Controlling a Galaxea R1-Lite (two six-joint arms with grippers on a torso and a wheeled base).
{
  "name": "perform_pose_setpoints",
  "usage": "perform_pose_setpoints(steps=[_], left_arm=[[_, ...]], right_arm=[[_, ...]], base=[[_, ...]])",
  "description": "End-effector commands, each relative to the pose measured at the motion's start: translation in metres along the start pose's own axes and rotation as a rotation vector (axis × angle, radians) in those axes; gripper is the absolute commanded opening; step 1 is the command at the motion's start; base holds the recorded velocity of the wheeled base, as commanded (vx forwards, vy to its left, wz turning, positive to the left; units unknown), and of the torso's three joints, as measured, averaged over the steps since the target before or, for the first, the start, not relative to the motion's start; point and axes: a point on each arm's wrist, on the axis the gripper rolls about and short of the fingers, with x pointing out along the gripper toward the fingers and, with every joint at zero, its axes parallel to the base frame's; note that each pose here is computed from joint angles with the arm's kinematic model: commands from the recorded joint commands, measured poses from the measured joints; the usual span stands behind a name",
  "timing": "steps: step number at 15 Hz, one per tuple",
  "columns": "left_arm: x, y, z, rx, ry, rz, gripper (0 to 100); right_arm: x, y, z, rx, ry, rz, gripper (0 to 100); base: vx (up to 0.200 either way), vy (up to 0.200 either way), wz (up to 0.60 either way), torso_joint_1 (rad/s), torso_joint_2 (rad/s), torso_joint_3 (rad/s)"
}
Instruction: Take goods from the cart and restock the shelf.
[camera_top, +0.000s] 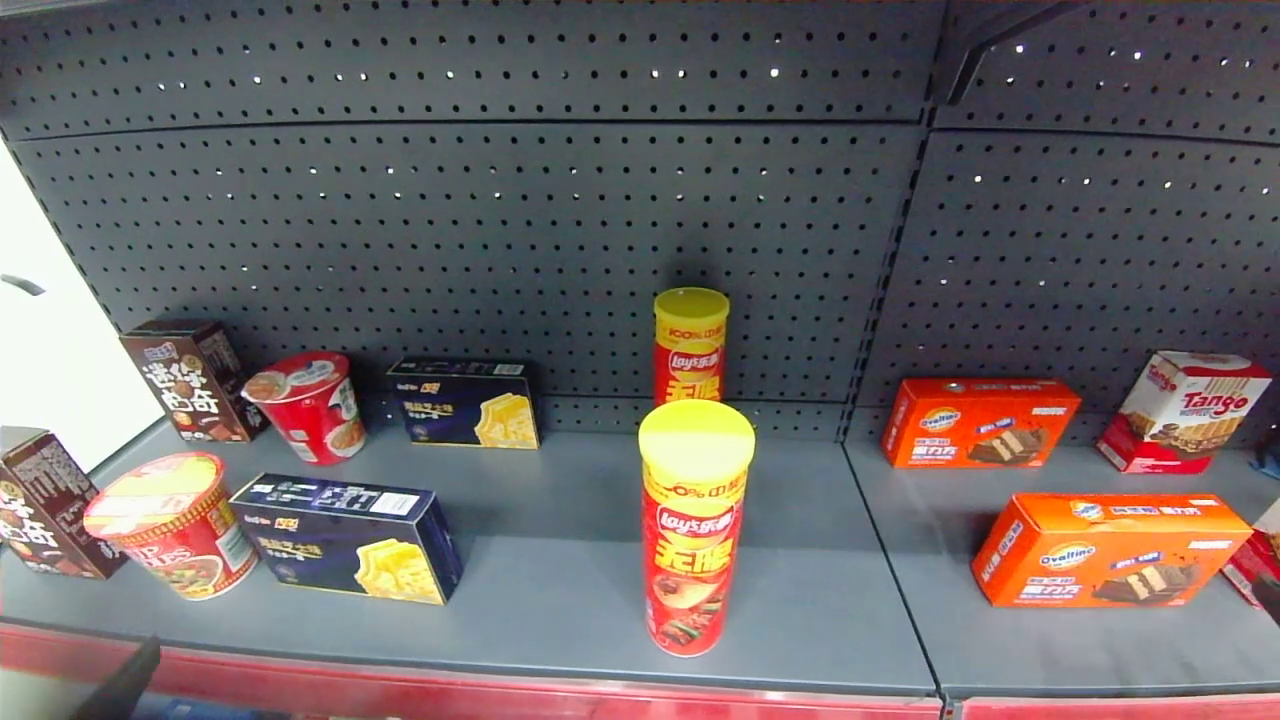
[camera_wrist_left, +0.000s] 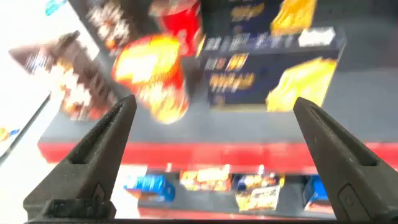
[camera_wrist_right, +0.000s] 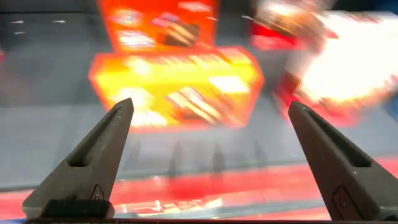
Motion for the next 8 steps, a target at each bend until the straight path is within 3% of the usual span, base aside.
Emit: perform_pose_setpoints(steps=[1,6,8], left_arm=[[-0.028,0.001,-0.015,-0.011,-0.069,0.031,100],[-0.059,-0.003,-0.051,-0.024,-0.076,-0.001,100],[-0.065,-0.006,-0.073,-0.056,-0.105,-0.032,100]], right_arm=[[-0.032,-0.011,-0.026,0.036,-0.113,-0.067,100],[-0.052,-0.014,-0.045,0.014,-0.152,0.083,100],[-0.060,-0.014,-0.061,-0.008,-0.175,0.186,100]], base=[[0.000,0.000,0.00,0.000,0.00,0.000],[0.000,0.000,0.00,0.000,0.00,0.000],[0.000,0.000,0.00,0.000,0.00,0.000]])
